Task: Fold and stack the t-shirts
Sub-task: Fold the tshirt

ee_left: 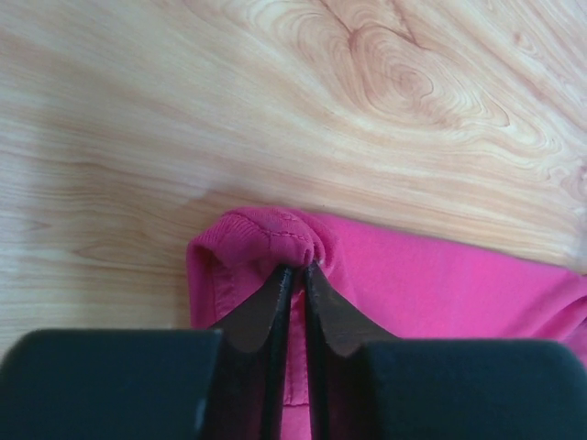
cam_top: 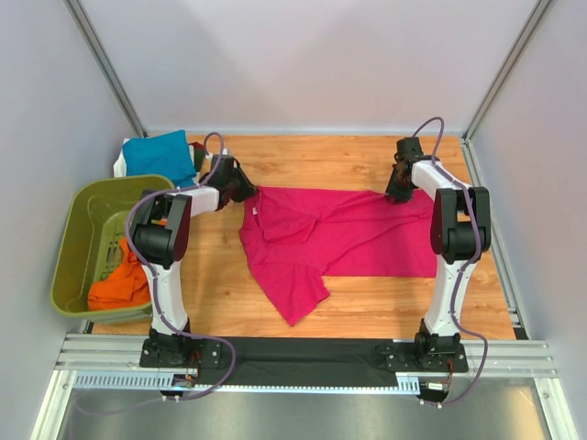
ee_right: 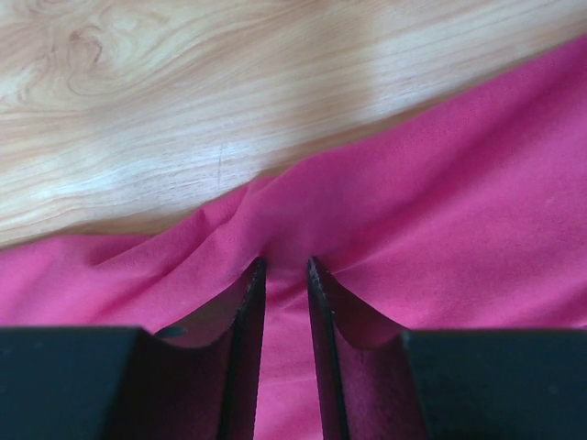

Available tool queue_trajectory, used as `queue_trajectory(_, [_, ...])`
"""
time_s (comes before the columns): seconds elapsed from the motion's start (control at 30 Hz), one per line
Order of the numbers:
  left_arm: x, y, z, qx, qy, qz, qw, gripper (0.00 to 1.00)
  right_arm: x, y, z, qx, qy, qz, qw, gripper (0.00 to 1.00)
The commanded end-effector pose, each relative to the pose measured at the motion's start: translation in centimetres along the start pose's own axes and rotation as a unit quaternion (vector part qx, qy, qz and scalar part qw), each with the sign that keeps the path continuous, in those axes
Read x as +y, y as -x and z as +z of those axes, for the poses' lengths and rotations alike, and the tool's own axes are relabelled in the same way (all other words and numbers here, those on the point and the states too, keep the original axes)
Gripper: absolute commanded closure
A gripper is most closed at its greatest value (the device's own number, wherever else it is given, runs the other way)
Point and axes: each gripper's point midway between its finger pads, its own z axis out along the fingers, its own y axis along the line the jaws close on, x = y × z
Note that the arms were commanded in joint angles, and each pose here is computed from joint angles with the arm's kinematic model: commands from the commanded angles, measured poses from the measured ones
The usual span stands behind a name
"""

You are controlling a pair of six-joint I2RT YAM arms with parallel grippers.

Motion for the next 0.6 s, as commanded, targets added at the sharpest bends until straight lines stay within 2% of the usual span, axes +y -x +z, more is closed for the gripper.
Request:
queue_trajectory(0.0, [-1.2,1.0,0.5,-0.017,-0.027,0.000,0.999,0.85,-0.5,-0.6,0.5,0.005,-0.015,-0.007,1.000,0.73])
queue_trajectory(0.07, [-1.1,1.1,0.3,-0.021,-0.024,-0.001,1.000,0.95,-0.6,-0.4,0.4,0.003,-0.016,-0.007,1.000,0.73])
queue_trajectory(0.17, [-1.4,1.9,-0.6,-0.035,-0.021,0.000,0.999,1.00,-0.5,-0.2,0.2,0.000,-0.015,-0.006,1.000,0.73])
queue_trajectory(0.57, [-1.8,3.6,-4.5,-0.064,0.008,-0.015,0.998,1.00,-0.4,-0.1,0.3,0.000,-0.012,-0.002,1.000,0.73])
